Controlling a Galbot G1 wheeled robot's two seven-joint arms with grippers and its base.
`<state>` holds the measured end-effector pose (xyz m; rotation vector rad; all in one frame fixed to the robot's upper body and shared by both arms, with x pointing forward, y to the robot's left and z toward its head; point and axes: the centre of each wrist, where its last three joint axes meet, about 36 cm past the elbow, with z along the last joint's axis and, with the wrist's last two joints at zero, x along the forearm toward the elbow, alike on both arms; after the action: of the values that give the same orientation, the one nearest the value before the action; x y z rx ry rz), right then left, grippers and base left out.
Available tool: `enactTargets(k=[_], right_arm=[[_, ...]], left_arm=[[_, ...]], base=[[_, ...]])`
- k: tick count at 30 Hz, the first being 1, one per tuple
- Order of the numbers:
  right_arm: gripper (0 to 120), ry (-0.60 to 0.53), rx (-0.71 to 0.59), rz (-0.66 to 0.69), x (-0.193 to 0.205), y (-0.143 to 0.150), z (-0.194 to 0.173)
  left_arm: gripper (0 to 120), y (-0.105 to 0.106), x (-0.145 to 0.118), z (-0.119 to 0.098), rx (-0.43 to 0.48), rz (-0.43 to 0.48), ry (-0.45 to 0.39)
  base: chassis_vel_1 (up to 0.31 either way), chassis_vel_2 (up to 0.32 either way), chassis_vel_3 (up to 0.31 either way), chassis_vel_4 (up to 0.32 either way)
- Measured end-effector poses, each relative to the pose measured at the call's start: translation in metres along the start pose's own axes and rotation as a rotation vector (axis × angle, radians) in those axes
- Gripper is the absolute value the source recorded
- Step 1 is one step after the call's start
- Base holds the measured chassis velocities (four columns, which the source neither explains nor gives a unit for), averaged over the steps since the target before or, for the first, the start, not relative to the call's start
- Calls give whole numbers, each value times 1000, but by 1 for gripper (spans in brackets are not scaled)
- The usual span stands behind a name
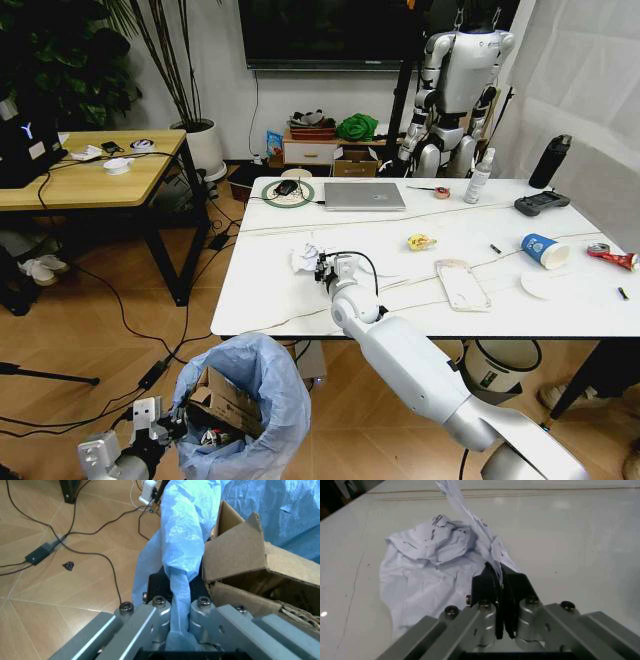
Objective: Pick up the trash bin and place the trash from the table into it.
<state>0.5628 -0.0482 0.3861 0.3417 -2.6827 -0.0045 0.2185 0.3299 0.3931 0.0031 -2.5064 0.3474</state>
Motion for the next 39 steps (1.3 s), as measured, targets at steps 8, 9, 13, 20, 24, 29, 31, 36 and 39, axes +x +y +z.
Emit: enactTargets(k=[8, 9, 13, 20, 24, 29, 31, 36, 39], right_arm=[[0, -261, -84, -287, 62, 1, -1], [0, -305, -87, -337, 77, 6, 3], [0, -378, -107, -501, 128, 28, 14], [0, -333, -120, -766, 189, 66, 61], [0, -290, -74, -840, 200, 69, 82], [0, -257, 95, -833, 206, 61, 114], [0, -250, 132, -789, 207, 57, 123], [15, -253, 148, -733, 208, 52, 126], [22, -259, 150, -721, 208, 50, 125]], left_arm=[[0, 1, -1, -2, 6, 7, -2], [0, 1, -1, -2, 7, 8, -2], [0, 2, -2, -2, 7, 11, -1], [0, 1, -5, -6, 6, 15, -9], [0, 0, -4, -8, 3, 16, -10], [0, -3, -1, -12, 4, 17, -20], [0, -3, 1, -12, 5, 17, -20], [0, -3, 1, -11, 5, 14, -17], [0, -2, 1, -11, 4, 13, -16]], base=[[0, 0, 0, 0], [0, 0, 0, 0], [0, 0, 0, 0], [0, 0, 0, 0], [0, 0, 0, 0], [0, 0, 0, 0], [0, 0, 0, 0], [0, 0, 0, 0], [0, 0, 0, 0]])
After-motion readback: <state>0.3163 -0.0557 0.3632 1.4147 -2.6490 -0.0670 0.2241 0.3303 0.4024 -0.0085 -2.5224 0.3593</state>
